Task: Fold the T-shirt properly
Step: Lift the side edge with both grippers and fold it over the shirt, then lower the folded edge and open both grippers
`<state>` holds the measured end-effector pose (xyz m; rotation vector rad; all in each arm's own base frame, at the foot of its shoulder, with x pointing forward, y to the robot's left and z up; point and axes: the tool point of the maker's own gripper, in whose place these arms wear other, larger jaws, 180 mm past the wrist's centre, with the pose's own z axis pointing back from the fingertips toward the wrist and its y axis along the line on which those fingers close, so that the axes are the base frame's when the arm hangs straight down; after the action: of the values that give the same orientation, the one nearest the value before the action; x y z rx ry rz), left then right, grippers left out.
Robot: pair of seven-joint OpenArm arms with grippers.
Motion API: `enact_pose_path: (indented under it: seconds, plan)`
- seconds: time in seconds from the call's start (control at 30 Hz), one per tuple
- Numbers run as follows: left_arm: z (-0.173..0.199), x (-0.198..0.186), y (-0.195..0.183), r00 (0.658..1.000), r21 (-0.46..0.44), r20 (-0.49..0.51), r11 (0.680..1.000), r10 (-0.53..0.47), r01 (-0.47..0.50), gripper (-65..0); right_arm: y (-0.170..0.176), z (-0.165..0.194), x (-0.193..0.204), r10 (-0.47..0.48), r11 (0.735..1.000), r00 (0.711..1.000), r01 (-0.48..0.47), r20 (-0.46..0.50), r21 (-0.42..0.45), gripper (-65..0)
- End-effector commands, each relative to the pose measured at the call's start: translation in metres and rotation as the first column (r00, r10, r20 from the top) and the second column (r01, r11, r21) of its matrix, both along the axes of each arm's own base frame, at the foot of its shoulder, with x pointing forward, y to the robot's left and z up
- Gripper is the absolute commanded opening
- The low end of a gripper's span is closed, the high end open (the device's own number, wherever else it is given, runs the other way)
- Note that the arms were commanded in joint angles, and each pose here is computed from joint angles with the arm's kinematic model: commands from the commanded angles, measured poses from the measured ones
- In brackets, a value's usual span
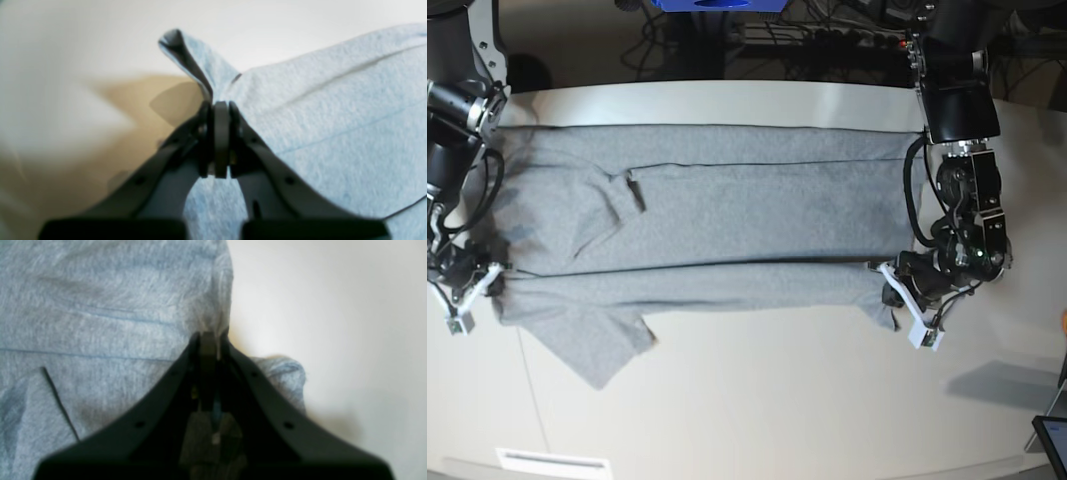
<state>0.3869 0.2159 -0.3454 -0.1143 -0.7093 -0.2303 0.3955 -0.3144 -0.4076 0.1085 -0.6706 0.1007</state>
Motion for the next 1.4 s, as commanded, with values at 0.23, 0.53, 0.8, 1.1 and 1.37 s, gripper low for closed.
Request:
enact_pose_path:
  seconds: [0.23, 0.53, 0.8, 1.1, 1.37]
  plan:
    - [-0.008, -0.013, 0.004, 1.000, 0.015, -0.013, 1.000, -0.005, 0.005, -65.0, -0.011, 0.008, 0.000, -0.011, 1.000, 1.000, 0.012, 0.013, -0.020, -65.0]
    - [-0.017, -0.020, 0.006, 0.999, 0.015, -0.035, 1.000, -0.002, 0.002, -65.0, -0.010, -0.003, -0.011, -0.010, 1.000, 1.000, 0.010, -0.014, -0.018, -64.1]
    - [-0.020, -0.024, 0.010, 0.999, 0.034, -0.049, 0.999, -0.006, 0.008, -64.8, -0.010, -0.010, -0.018, -0.010, 1.000, 0.999, 0.010, -0.032, -0.017, -64.0]
    - [-0.033, -0.041, 0.013, 0.996, 0.044, -0.091, 0.999, -0.006, 0.010, -65.0, -0.010, -0.011, -0.019, -0.010, 1.000, 0.999, 0.009, -0.034, -0.018, -64.0]
    - [-0.036, -0.045, 0.018, 0.995, 0.056, -0.103, 0.998, -0.004, 0.009, -64.8, -0.010, -0.011, -0.019, -0.010, 1.000, 0.999, 0.009, -0.036, -0.018, -63.8]
